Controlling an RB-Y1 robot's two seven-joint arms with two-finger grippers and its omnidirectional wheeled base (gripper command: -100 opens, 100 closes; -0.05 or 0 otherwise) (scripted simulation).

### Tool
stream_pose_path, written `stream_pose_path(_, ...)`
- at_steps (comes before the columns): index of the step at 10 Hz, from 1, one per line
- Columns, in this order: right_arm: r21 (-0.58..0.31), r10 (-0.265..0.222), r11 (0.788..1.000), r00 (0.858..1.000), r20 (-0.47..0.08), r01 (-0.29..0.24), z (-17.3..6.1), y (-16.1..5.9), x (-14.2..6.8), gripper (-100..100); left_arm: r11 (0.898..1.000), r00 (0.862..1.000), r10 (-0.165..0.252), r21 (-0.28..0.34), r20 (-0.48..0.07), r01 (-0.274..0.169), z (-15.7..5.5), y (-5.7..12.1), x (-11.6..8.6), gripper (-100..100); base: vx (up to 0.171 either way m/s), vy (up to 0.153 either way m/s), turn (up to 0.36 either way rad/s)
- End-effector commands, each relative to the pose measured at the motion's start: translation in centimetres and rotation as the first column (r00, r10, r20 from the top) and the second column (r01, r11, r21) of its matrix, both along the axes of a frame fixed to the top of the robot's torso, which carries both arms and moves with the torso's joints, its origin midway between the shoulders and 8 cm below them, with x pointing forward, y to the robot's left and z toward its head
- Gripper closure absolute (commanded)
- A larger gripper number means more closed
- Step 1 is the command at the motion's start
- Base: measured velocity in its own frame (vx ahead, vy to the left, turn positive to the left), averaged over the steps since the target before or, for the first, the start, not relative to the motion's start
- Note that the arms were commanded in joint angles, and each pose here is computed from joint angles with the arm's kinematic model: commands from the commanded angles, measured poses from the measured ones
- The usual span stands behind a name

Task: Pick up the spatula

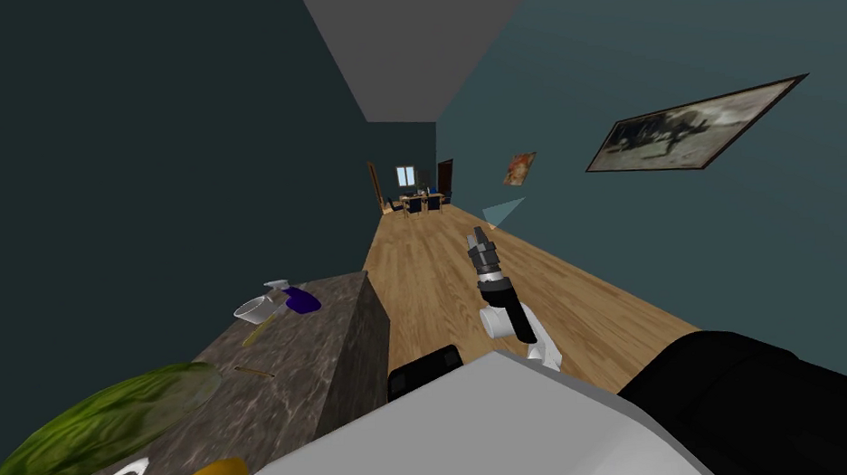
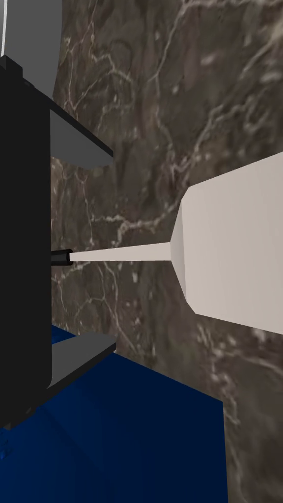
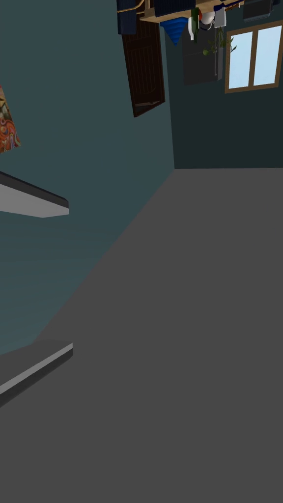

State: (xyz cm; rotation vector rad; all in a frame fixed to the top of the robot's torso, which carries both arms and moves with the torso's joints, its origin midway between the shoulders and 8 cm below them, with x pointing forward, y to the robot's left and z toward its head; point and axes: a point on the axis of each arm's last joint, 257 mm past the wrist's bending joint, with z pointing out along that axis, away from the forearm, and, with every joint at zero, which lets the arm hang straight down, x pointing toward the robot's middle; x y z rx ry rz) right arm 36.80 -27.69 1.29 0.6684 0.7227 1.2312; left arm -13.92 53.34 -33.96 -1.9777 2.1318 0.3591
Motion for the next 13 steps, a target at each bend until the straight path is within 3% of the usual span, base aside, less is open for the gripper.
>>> stream_pose_path(1,0.0,0.0,1.0,1.0,0.0,0.0,0.0,0.0,0.0,0,1.0,1.0,0.001,0.001,0.001,-0.001,-0.5,0.3,-0.3,-100,0.006,0.006,-0.017)
stream_pose_path(5,0.0,0.0,1.0,1.0,0.0,0.0,0.0,0.0,0.0,0,1.0,1.0,0.005,0.001,0.006,-0.005,-1.8,0.4,-0.7,-100,0.003,0.005,-0.013)
stream_pose_path(6,0.0,0.0,1.0,1.0,0.0,0.0,0.0,0.0,0.0,0,1.0,1.0,0.004,0.001,0.005,-0.004,-1.8,0.4,-0.8,100,0.0,0.0,0.0)
stream_pose_path(10,0.0,0.0,1.0,1.0,0.0,0.0,0.0,0.0,0.0,0,1.0,1.0,0.005,0.001,0.005,-0.005,-1.8,0.4,-0.8,100,0.0,0.0,0.0)
stream_pose_path(11,0.0,0.0,1.0,1.0,0.0,0.0,0.0,0.0,0.0,0,1.0,1.0,0.005,0.001,0.005,-0.005,-1.8,0.4,-0.8,0,0.0,0.0,0.0)
stream_pose_path(12,0.0,0.0,1.0,1.0,0.0,0.0,0.0,0.0,0.0,0,1.0,1.0,0.003,0.001,0.003,-0.003,-1.0,0.4,-0.5,100,-0.002,-0.004,0.018)
stream_pose_path(13,0.0,0.0,1.0,1.0,0.0,0.0,0.0,0.0,0.0,0,1.0,1.0,0.001,0.001,0.001,-0.001,-0.5,0.3,-0.3,100,-0.007,-0.006,0.028)
